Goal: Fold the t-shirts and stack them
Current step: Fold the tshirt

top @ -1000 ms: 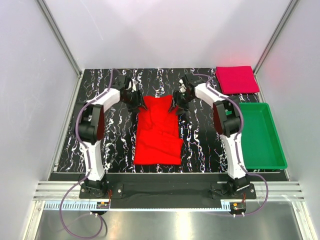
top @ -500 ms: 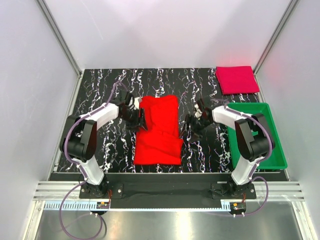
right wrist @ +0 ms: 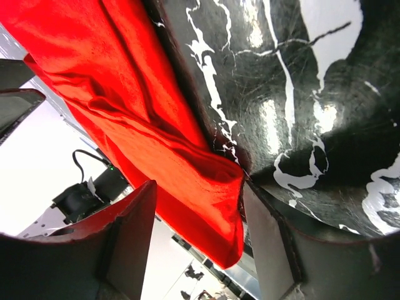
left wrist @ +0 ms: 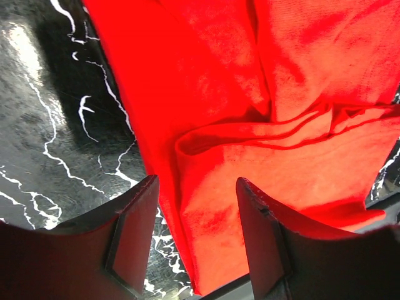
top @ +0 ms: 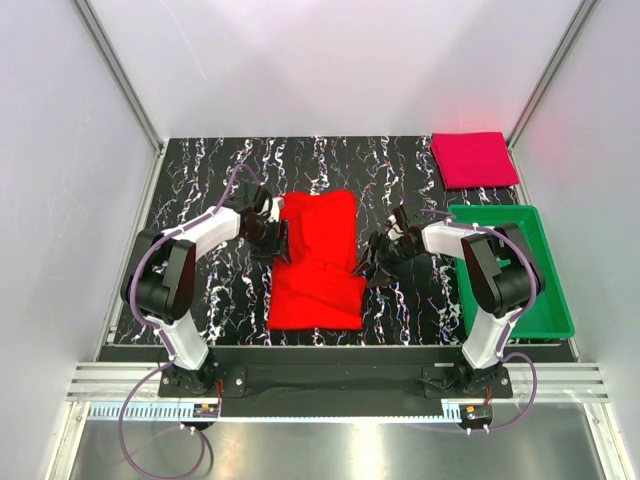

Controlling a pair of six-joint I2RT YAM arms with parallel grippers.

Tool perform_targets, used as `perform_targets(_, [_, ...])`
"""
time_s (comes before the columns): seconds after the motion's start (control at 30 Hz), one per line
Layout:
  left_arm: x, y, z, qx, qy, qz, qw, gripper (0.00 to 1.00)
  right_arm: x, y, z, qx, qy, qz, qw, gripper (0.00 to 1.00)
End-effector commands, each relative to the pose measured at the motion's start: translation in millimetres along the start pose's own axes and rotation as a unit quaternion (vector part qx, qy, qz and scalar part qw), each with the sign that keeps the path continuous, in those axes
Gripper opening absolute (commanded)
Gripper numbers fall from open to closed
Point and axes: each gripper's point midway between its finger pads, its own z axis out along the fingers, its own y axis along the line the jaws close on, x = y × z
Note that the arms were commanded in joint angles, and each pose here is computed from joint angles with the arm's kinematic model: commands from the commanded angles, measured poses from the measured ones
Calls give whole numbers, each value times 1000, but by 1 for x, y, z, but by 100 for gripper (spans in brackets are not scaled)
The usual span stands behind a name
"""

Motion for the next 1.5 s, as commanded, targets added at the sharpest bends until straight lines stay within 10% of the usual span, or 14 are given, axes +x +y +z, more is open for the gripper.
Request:
perform_targets(0.0, [-5,7,3,-16,-4,11,1000,57,-5,-1,6,-5,-9,3,1000,65])
perform_targets(0.33, [-6,-2,17,16,19,0,1000,39,-5,-6,12,-1,-4,8,1000,50])
perform_targets(0.57, [-15,-12,0,22,-7,-13,1000,0,-8,11,-3,-12,-21,-14,1000,8])
perform_targets(1.2, [20,-3,-38,-12,-35,-79,996,0,-12,65,-29,-69,16,-67,995,0])
perform_targets(1.47, [5,8,-29,-40,-30,-78,996,23,-20,54,-14,-56,25,-71,996,0])
